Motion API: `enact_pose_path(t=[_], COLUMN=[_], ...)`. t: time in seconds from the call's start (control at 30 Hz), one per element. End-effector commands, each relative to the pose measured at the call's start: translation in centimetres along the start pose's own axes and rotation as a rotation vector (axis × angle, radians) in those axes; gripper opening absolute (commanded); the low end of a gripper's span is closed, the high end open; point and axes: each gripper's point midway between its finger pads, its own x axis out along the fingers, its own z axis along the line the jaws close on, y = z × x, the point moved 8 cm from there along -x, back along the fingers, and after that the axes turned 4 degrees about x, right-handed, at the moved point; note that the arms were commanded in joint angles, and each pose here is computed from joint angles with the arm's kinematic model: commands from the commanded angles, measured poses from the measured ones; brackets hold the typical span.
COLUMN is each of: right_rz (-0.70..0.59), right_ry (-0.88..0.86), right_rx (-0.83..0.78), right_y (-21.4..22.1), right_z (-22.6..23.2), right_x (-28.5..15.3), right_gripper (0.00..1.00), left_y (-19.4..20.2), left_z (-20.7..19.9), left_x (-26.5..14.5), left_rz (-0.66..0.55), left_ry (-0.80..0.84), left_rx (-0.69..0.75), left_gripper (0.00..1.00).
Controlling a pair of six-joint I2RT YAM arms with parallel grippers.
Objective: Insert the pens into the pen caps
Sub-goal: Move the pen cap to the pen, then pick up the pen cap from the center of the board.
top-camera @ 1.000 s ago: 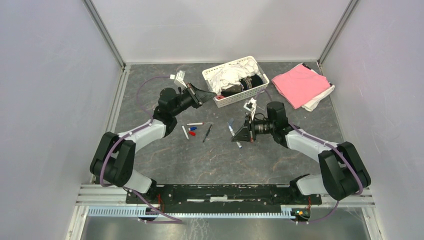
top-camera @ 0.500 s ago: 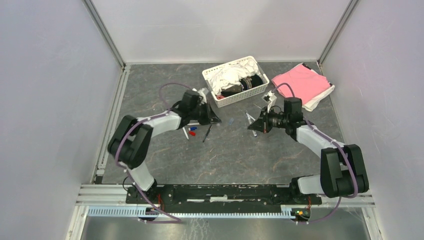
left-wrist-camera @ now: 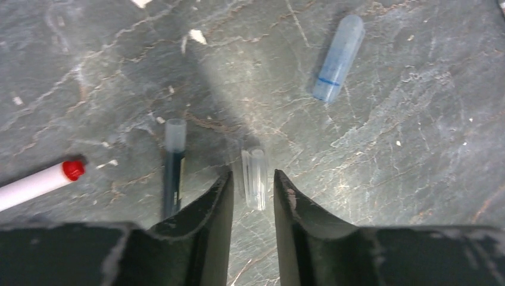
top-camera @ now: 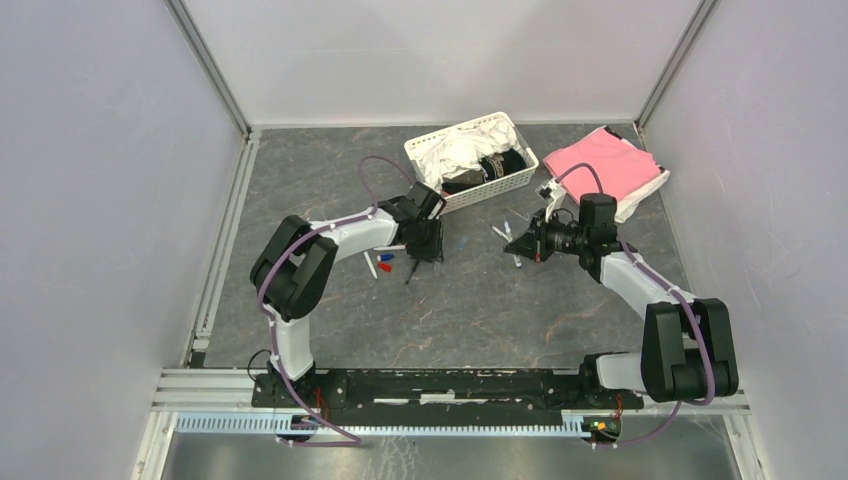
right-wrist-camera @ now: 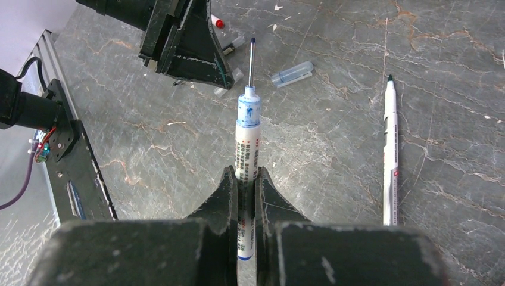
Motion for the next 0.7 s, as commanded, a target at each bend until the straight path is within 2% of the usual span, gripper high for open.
enact_pose_path(t=[0.0, 0.13, 0.33, 0.47, 0.67], right_rz=[-0.041, -0.044, -0.044, -0.050, -0.052], right_ry=[-0.021, -0.028, -0.028, -0.011, 0.035], right_rx=[-0.036, -0.033, -0.065, -0.103, -0.100], right_y=[-0.9, -1.2, -1.8, -2.1, -2.2], right_z=[0.2, 0.1, -0.2, -0.8, -2.0], right_x=[-0.2, -0.2, -0.7, -1.4, -2.6], right_gripper=[0.00, 0.00, 0.00, 0.00, 0.00], left_y=[-0.1, -1.6, -5.1, -7.0, -7.9], left_z=[1.0, -0.3, -3.2, -4.3, -5.4], left_x=[-0.9, -2.7, -6.1, -6.9, -4.6], left_rz=[0.012, -0.049, -0.245, -0.334, -0.277], left_ry=[-0.139, -0.097, 0.070, 0.126, 0.186], left_rx=[0.077, 0.098, 0.186, 0.236, 0.240], left_gripper=[0.41, 0.45, 0.46, 0.47, 0.50])
